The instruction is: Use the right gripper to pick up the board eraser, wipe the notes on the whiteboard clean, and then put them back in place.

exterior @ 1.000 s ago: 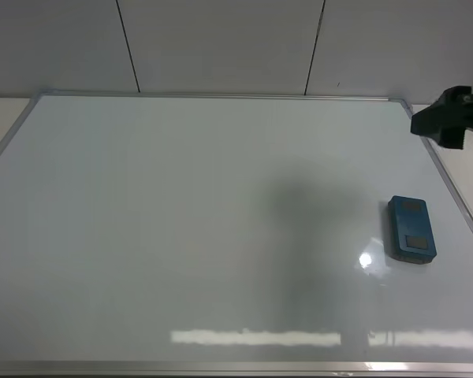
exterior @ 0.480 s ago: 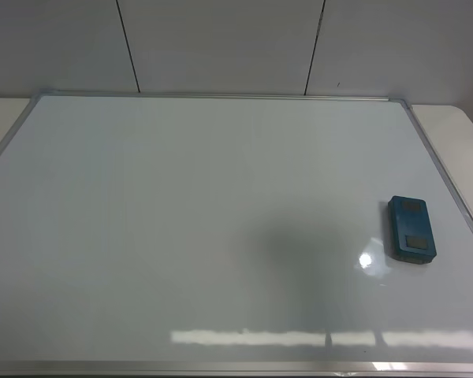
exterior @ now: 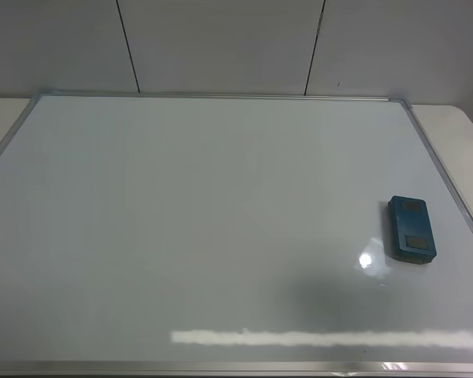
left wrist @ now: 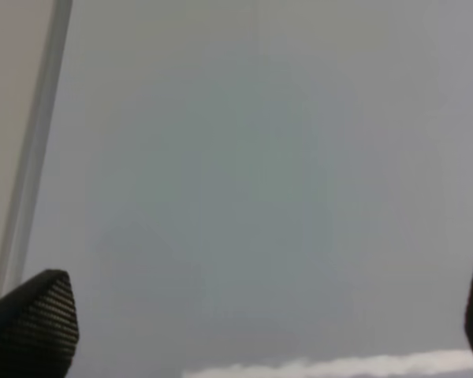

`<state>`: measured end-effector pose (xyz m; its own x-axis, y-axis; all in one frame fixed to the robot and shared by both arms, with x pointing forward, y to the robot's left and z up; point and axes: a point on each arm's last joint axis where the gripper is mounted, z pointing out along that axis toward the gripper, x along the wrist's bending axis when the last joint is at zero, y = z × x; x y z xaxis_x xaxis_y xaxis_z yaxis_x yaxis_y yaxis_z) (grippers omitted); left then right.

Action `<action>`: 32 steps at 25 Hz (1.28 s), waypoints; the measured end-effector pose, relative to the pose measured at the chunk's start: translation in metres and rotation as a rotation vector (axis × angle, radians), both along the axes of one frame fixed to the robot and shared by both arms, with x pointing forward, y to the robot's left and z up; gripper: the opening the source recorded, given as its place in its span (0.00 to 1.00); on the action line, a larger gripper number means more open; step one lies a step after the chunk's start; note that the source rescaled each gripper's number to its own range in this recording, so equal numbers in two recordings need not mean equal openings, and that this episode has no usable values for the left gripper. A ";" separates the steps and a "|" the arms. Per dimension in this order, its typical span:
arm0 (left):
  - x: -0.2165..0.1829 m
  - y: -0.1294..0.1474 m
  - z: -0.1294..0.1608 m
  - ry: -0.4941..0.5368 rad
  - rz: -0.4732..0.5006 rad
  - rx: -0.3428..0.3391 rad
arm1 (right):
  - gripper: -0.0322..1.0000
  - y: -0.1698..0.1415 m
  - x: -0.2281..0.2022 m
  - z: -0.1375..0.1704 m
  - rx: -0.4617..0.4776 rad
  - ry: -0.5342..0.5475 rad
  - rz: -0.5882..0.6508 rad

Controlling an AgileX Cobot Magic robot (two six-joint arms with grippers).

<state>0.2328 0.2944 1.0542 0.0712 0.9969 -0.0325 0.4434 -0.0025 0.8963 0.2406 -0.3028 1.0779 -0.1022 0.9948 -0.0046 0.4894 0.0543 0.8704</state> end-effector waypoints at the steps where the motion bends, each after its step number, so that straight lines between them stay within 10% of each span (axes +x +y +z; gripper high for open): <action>1: 0.000 0.000 0.000 0.000 0.000 0.000 | 1.00 -0.002 -0.005 0.000 0.003 -0.025 -0.013; 32: 0.000 0.000 0.000 0.000 0.000 0.000 | 1.00 -0.005 -0.007 -0.027 -0.016 -0.036 -0.183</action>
